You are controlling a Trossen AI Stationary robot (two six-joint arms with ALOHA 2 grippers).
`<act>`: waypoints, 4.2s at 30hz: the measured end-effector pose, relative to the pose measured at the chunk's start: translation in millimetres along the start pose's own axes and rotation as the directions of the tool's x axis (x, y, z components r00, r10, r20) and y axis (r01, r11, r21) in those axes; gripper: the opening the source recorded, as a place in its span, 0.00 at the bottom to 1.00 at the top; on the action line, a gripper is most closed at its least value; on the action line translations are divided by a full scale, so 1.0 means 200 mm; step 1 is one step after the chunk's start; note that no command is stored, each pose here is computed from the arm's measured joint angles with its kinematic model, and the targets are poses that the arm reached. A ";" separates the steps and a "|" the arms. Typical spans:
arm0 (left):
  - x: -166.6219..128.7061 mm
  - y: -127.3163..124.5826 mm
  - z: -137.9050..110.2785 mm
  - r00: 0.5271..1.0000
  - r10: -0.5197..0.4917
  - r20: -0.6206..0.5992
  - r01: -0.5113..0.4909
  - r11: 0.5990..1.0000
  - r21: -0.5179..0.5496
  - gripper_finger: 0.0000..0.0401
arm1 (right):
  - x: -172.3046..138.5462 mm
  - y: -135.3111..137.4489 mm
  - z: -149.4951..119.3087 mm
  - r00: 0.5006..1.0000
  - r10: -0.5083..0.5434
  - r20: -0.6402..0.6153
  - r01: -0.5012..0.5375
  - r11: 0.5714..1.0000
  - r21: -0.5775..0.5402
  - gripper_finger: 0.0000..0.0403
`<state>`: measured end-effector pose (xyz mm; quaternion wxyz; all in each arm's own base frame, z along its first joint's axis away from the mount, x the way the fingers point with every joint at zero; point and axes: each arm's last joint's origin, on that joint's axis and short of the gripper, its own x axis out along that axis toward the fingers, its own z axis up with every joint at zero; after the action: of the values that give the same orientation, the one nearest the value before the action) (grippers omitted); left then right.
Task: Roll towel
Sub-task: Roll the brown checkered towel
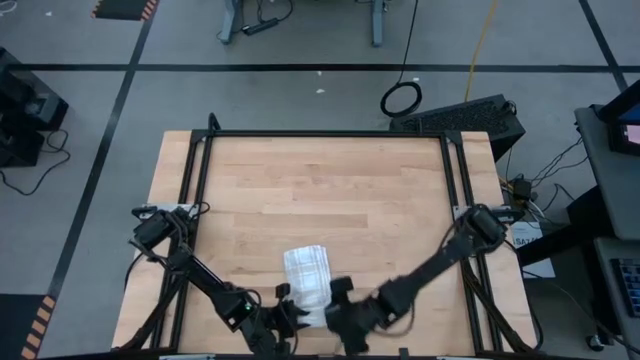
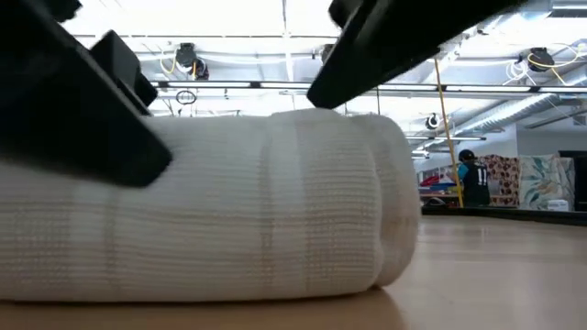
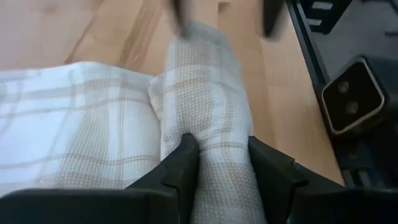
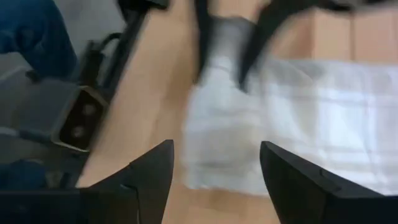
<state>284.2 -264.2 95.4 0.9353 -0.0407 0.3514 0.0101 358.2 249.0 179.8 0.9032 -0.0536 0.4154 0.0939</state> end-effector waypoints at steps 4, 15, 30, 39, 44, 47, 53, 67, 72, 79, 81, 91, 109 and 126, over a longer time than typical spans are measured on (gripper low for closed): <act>0.01 0.01 0.02 1.000 -0.027 -0.010 0.026 0.994 -0.108 0.31 | 0.04 0.16 -0.08 0.988 -0.133 0.073 0.141 0.983 -0.118 0.57; 0.04 0.07 0.08 0.997 -0.065 -0.033 0.053 0.956 -0.289 0.31 | 0.16 0.26 -0.19 0.946 -0.285 0.152 0.316 0.912 -0.263 0.59; 0.05 0.08 0.09 0.997 -0.065 -0.030 0.043 0.877 -0.479 0.31 | 0.21 0.15 -0.15 0.961 -0.258 0.102 0.277 0.915 -0.292 0.77; 0.02 0.04 0.07 0.999 -0.038 0.005 0.037 0.919 -0.392 0.31 | 0.24 0.06 -0.12 0.990 -0.140 0.031 0.143 0.957 -0.251 0.46; -0.02 0.00 0.05 0.997 0.007 0.082 0.017 0.957 -0.290 0.39 | 0.25 0.02 -0.11 0.998 -0.063 -0.018 0.059 0.981 -0.184 0.35; -0.07 -0.01 0.07 0.997 0.008 0.079 0.010 0.974 -0.228 0.50 | 0.26 -0.01 -0.10 0.999 -0.031 -0.033 0.027 0.991 -0.134 0.33; -0.29 -0.01 0.14 0.994 0.047 0.102 -0.035 0.992 -0.118 0.69 | 0.29 -0.11 -0.08 0.994 0.075 -0.079 -0.071 0.996 0.046 0.32; -0.33 -0.13 -0.03 0.962 0.147 0.232 -0.192 0.963 0.188 0.73 | 0.34 -0.38 -0.03 0.945 0.305 -0.117 -0.251 0.908 0.335 0.32; -0.30 -0.15 -0.05 0.959 0.137 0.248 -0.205 0.940 0.271 0.74 | 0.34 -0.42 -0.02 0.932 0.343 -0.118 -0.273 0.878 0.393 0.32; -0.24 -0.15 -0.05 0.955 0.136 0.264 -0.220 0.921 0.322 0.74 | 0.35 -0.45 -0.01 0.916 0.389 -0.100 -0.307 0.838 0.452 0.32; -0.22 -0.14 -0.05 0.961 0.134 0.243 -0.211 0.921 0.327 0.73 | 0.35 -0.45 -0.01 0.915 0.393 -0.087 -0.313 0.832 0.458 0.32; -0.16 -0.09 -0.06 0.971 0.166 0.175 -0.208 0.944 0.256 0.54 | 0.35 -0.45 0.00 0.912 0.404 -0.074 -0.322 0.816 0.480 0.34; -0.09 -0.01 -0.02 0.989 0.133 0.064 -0.140 0.981 0.136 0.32 | -0.02 -0.10 0.04 0.999 -0.041 -0.004 0.041 0.998 -0.041 0.80; -0.04 0.05 0.03 0.994 0.111 0.003 -0.111 0.991 -0.081 0.32 | 0.10 0.17 -0.16 0.929 -0.356 0.098 0.369 0.884 -0.287 0.85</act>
<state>281.6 -253.1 103.8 0.9322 -0.0589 0.3489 0.0765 339.9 279.4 143.8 0.8946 -0.2651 0.3594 -0.0133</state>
